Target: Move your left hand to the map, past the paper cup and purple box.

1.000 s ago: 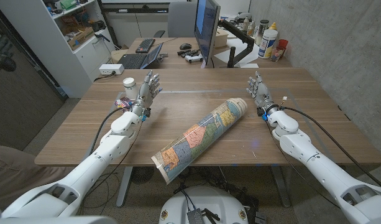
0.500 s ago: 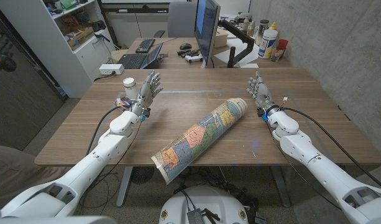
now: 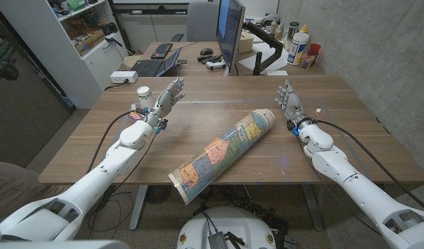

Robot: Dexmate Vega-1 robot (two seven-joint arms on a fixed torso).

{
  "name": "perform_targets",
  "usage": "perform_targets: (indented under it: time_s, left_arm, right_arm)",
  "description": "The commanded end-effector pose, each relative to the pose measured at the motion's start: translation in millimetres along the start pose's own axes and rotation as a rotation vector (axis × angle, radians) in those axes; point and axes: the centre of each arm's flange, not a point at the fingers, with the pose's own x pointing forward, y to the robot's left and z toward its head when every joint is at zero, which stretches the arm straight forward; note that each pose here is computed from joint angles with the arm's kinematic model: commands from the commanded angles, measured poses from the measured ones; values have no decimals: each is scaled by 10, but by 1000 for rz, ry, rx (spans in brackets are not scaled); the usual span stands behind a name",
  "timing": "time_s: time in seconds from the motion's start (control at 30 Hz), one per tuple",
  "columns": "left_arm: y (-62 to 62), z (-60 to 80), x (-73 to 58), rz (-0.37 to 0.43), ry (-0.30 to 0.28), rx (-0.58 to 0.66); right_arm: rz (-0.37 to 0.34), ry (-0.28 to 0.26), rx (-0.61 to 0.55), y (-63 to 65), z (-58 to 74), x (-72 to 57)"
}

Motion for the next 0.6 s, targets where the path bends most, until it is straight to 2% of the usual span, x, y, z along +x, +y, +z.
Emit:
perform_targets:
  time_s: [0.03, 0.27, 0.5, 0.6]
  left_arm:
    - [-28, 62, -7, -33, -14, 34]
    - [-10, 87, -35, -38, -8, 50]
    - [-4, 176, -88, -42, -23, 93]
    - [-20, 245, -131, -14, -5, 147]
  right_arm:
    - [-9, -4, -2, -18, 13, -30]
    - [-16, -1, 1, -34, 6, -40]
    - [-19, -5, 0, -38, 1, -45]
    - [-20, -4, 0, -39, 1, -46]
